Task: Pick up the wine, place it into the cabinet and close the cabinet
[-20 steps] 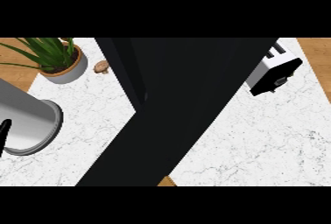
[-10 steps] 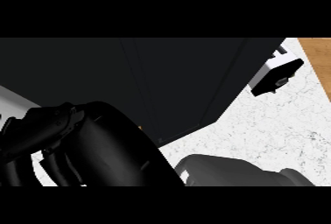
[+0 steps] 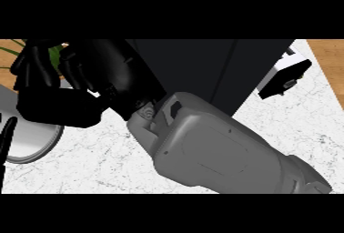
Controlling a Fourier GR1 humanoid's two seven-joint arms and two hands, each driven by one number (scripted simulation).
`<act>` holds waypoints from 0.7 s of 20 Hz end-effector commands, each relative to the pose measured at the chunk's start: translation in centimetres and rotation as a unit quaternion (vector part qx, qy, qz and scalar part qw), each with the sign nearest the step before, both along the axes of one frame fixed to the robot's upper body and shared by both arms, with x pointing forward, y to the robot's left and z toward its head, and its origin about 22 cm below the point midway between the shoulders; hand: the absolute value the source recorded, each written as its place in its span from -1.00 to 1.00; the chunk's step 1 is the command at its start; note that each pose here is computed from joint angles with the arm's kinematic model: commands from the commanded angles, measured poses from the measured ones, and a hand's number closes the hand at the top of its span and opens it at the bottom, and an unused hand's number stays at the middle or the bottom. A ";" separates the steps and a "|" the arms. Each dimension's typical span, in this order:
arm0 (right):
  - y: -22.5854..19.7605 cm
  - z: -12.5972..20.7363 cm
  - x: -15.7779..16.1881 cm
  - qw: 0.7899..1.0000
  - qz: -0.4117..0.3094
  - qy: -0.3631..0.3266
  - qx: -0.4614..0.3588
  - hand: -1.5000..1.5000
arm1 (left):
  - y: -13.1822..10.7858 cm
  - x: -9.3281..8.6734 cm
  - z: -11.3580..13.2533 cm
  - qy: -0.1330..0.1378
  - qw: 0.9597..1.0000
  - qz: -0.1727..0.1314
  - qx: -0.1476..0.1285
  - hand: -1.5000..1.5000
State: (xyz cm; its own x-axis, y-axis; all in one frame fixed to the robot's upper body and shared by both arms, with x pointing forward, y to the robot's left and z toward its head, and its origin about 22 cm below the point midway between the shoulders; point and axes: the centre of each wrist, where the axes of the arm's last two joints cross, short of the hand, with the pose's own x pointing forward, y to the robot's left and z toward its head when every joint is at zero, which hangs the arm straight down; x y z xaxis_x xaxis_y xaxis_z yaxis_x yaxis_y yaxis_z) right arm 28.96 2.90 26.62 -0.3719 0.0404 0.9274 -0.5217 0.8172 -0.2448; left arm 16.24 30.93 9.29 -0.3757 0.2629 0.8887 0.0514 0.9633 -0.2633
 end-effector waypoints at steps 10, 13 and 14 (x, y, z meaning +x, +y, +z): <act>-3.2 -2.0 8.7 0.999 -0.043 0.013 -0.014 1.00 | 0.4 0.2 0.0 -0.003 1.000 0.004 0.009 -1.00; -6.0 -1.9 10.1 0.998 -0.066 0.002 -0.021 1.00 | 0.1 0.3 0.6 -0.002 1.000 0.002 0.009 -1.00; -5.6 -2.2 10.3 0.997 -0.073 -0.008 -0.023 1.00 | -0.6 0.0 0.8 0.000 1.000 -0.006 0.007 -1.00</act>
State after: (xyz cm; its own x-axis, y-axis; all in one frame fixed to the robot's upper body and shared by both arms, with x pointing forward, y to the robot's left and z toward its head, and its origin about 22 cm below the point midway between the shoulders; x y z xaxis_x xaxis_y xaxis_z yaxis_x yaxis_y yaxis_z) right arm 34.92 1.56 25.03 -0.4139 0.0479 0.9091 -0.5344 0.7957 -0.2852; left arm 16.56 30.86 9.79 -0.3740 0.2542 0.8919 0.0520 0.9659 -0.2535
